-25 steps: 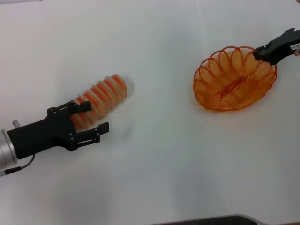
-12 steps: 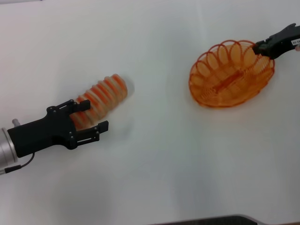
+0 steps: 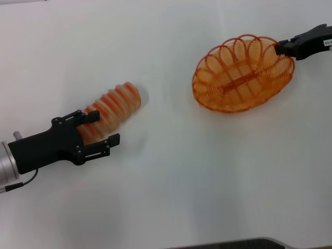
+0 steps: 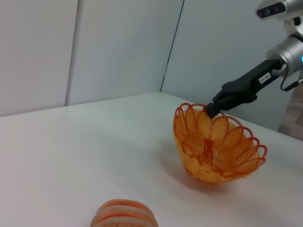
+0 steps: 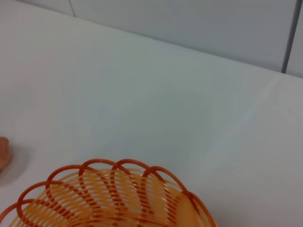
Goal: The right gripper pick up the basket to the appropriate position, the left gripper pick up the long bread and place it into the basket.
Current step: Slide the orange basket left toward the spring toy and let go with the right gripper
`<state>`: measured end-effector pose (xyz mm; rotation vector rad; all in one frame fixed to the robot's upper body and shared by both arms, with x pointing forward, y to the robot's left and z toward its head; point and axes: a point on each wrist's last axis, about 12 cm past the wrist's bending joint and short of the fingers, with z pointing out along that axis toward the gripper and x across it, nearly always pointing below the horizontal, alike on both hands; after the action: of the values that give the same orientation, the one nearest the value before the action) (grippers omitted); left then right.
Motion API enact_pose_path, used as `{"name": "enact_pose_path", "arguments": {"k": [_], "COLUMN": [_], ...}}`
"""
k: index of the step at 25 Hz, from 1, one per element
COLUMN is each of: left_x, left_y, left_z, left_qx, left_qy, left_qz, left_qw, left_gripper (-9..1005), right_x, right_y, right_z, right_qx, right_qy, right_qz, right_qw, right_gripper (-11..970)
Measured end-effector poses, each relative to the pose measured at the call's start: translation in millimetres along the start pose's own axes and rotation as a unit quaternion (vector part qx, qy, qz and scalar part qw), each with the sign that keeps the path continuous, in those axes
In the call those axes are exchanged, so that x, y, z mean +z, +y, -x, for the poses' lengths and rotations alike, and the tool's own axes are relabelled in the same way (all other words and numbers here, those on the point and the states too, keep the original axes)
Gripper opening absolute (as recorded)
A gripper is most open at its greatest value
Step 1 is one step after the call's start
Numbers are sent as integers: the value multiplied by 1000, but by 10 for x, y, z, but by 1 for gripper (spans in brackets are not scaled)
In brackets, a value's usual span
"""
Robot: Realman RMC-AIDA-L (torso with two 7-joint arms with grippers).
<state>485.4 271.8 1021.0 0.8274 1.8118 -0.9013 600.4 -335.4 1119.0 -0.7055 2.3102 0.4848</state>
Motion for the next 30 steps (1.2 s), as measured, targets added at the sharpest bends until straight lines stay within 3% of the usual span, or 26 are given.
{"name": "enact_pose_path", "arguments": {"k": [7,30], "left_x": [-5,-44], "left_y": [6,50], "left_z": [5,39], "left_qx": [1,7], "left_qy": [-1,-5], "left_qz": [2,11], "left_qw": [1000,1000], "left_gripper": [815,812], "right_x": [-35,154], "right_y": [11,145], "right_z": [-62,-174], "right_qx": [41,152], "right_qy": [-39,-66], "right_qz": [30,94], "right_qw": [998,982], "right_gripper": [58,64]}}
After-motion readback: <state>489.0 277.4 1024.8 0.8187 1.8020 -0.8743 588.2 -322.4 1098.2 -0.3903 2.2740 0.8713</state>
